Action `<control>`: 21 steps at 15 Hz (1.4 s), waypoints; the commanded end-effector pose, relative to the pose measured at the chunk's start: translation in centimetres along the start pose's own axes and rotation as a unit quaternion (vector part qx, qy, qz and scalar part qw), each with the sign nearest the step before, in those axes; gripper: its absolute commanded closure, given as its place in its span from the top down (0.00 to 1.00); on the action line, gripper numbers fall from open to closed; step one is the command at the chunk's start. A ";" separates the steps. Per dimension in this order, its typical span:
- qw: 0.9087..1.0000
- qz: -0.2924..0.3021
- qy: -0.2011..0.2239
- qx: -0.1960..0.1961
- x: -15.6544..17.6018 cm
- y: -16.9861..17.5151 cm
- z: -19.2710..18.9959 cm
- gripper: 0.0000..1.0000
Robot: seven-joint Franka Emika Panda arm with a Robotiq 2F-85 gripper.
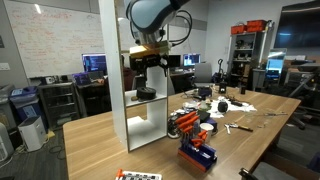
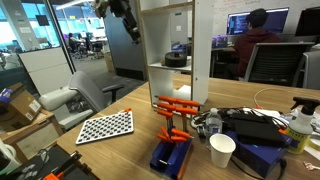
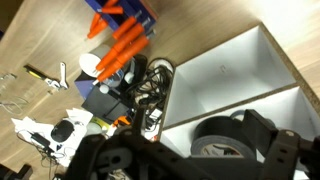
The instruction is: Put the black tape on the pair of scissors
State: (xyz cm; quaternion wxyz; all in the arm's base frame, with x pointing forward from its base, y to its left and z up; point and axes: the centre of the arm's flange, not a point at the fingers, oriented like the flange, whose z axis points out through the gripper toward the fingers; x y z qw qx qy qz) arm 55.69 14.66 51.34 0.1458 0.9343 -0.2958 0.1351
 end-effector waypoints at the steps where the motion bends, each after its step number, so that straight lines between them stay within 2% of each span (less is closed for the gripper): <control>1: 0.998 -0.014 -0.058 0.022 -5.3 4.9 -6.1 1.00; 6: 0.989 -0.033 -0.127 0.074 -9.9 10.0 -12.3 1.00; 11: 0.985 -0.064 -0.144 0.073 -14.9 14.3 -15.6 1.00; 12: 0.987 -0.056 -0.137 0.068 -12.7 11.9 -14.7 1.00; 15: 0.987 -0.061 -0.131 0.068 -14.5 13.3 -15.6 1.00; 21: 0.987 -0.062 -0.135 0.064 -14.6 13.4 -15.0 1.00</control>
